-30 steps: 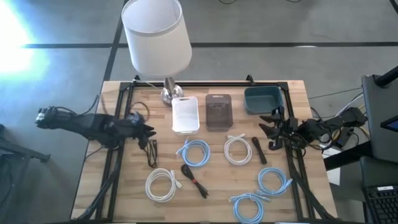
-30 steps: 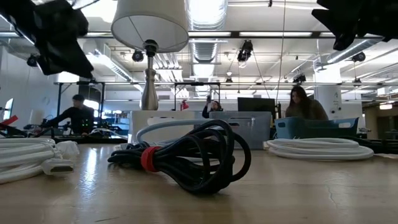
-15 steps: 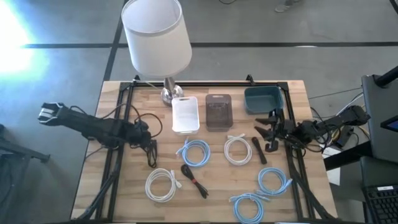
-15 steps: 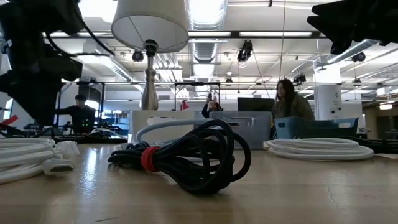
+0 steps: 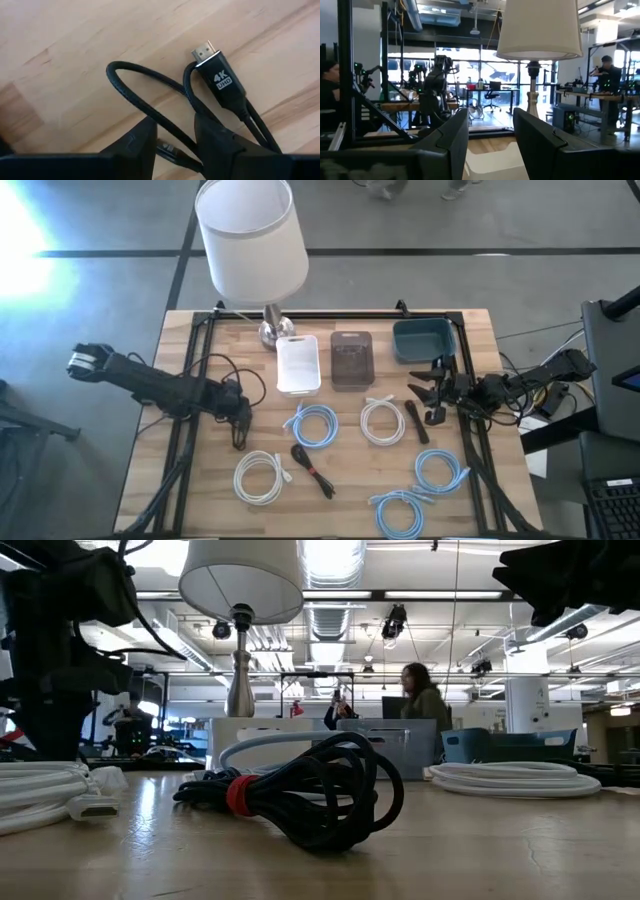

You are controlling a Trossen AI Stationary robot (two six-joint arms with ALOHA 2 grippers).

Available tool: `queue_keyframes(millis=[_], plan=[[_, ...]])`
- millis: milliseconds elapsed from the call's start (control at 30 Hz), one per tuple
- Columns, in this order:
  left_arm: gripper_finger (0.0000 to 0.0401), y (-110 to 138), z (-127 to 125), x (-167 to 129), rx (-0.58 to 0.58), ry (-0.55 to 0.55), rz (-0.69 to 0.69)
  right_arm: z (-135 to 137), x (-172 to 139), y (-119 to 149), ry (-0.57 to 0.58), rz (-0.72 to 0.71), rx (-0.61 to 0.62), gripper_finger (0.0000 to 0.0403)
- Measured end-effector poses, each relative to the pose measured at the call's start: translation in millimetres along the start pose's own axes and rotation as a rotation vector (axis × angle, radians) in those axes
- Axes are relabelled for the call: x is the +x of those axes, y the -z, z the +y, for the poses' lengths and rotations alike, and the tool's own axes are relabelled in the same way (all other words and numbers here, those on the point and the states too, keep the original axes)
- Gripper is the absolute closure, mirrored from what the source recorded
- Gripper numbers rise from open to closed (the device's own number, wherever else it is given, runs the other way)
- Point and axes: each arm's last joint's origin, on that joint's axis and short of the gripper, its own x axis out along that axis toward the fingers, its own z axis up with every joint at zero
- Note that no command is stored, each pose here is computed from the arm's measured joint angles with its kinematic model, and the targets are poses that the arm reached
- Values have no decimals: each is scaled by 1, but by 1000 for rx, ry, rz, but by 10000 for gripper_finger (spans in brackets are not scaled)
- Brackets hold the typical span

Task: Pick & Place USB Port
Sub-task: Put the top left black charger cable into the white bin

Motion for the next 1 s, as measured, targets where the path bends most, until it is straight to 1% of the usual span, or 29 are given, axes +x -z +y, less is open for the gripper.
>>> queue_keyframes(millis=[100,167,233,367,433,533,667,800,900,1000], plan=[[271,-1,-2,2,4,21,-18,0,0,-1,1,-6,-19,250],[282,-1,-3,4,9,40,-29,0,0,-1,3,-8,-22,250],[305,-1,-5,6,20,71,-46,0,1,-4,7,-14,-20,251],[371,-2,-7,9,31,114,-68,0,3,-11,11,-33,-9,255],[388,-3,-10,8,30,138,-84,0,4,-15,12,-41,-4,258],[383,-10,-19,2,33,190,-164,0,6,-19,14,-49,1,259],[385,-21,-33,-15,74,246,-292,0,7,-22,15,-56,4,257],[390,-35,-47,-44,114,271,-438,0,7,-23,16,-57,-12,259],[383,-46,-57,-70,132,279,-557,0,7,-23,17,-57,-30,263],[379,-57,-65,-94,188,255,-679,0,7,-23,17,-57,-40,264]])
